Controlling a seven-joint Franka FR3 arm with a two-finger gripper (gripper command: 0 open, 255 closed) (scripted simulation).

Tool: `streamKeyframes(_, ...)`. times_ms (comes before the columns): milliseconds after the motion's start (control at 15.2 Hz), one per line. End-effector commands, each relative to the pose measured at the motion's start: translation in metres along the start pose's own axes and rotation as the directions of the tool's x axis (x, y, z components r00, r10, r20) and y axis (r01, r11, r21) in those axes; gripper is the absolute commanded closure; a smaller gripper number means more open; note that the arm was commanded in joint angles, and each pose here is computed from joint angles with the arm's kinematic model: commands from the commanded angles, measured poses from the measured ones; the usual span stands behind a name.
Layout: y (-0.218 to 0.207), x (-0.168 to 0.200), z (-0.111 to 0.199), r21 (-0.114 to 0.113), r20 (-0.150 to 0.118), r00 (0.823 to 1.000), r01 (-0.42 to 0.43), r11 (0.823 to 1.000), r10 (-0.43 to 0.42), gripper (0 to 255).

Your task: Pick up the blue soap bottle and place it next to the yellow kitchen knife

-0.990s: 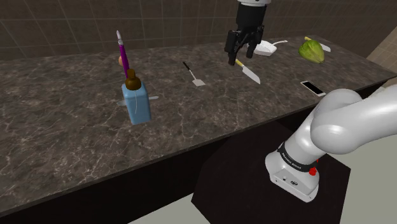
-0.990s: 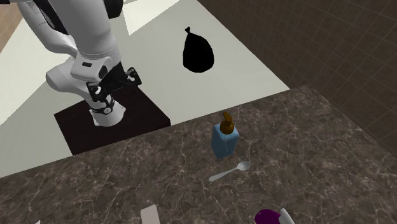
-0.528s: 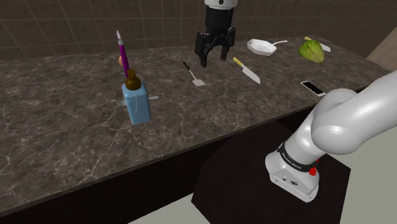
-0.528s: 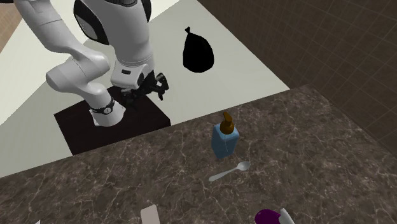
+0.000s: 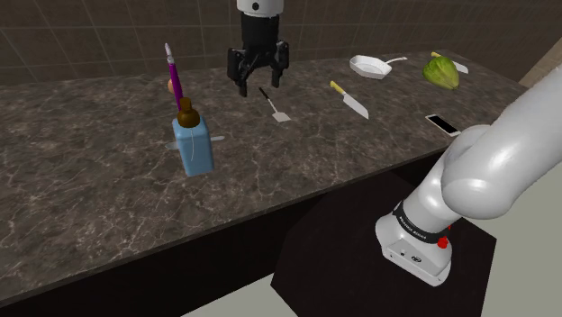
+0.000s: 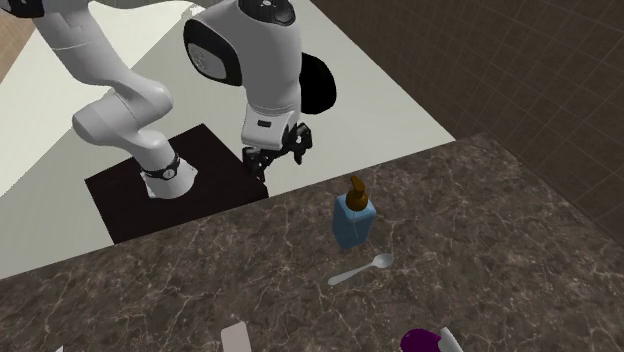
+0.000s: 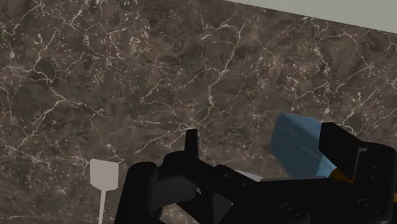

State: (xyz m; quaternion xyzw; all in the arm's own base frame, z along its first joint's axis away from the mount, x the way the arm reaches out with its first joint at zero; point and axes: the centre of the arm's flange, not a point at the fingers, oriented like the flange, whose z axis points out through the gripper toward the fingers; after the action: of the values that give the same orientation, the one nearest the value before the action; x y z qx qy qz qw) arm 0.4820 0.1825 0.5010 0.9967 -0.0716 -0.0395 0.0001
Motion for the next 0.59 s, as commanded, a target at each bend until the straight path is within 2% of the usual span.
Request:
streamKeyframes(0, -0.023, 0.016, 0.002, 0.004, -0.004, 1.0, -0.003, 1.0, 0.003, 0)
streamKeyframes(528, -0.103, 0.079, 0.011, 0.016, -0.022, 1.0, -0.013, 1.0, 0.013, 0)
